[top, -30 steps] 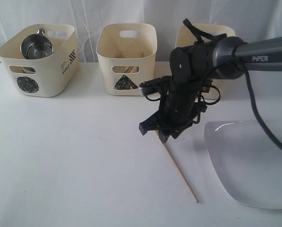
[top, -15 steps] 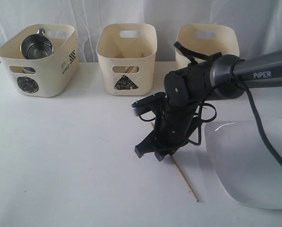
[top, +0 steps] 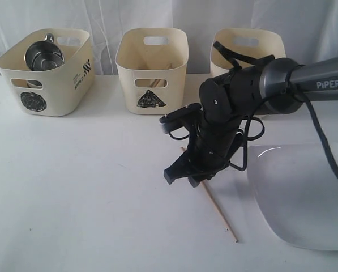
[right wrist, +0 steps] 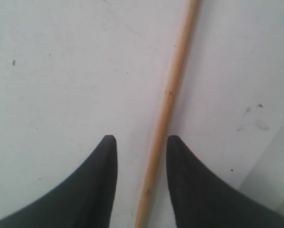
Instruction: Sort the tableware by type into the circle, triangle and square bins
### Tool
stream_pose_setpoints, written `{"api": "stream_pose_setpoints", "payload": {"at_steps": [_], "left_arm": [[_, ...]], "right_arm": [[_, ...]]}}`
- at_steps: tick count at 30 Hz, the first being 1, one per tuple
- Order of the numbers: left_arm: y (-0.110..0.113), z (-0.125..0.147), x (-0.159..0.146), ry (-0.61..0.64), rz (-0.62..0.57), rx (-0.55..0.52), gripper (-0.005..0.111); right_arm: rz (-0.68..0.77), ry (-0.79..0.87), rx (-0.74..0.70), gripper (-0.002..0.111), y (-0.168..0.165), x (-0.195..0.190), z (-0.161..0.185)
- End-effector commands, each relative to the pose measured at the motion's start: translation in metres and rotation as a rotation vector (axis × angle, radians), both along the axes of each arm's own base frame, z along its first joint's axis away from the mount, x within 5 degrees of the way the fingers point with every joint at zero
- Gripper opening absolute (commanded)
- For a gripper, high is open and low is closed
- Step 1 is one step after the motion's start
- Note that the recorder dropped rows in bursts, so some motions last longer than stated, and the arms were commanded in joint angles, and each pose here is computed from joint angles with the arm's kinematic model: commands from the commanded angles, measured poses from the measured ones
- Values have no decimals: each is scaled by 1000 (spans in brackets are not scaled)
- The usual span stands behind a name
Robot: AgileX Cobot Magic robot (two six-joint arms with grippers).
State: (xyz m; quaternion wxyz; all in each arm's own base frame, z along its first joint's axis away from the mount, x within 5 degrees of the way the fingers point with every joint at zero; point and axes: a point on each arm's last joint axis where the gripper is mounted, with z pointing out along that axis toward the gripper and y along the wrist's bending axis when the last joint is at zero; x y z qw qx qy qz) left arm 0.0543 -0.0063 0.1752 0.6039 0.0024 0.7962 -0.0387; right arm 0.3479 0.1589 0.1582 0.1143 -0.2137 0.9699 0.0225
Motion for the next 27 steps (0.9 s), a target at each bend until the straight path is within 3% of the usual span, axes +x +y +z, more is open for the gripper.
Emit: {"api": "stream_pose_setpoints", "payload": {"at_steps": [1,17,19,22,27], "left_arm": [[0,-1,0,-1,2,-8,0],[0,-1,0,-1,2,-8,0],[0,-1,0,-1,2,-8,0],[0,-1,0,-1,2,-8,0],[0,-1,0,-1,2,-8,0]], "right_arm": [[-23,-28,-30,34,-4,1,3],[-27,42,-83,33,4,1,-32],[-30,55,-86,28,5,-1,-35],[-35,48,-75,3,5,0,-34],[-161,-111,120,0,12,9,1]]}}
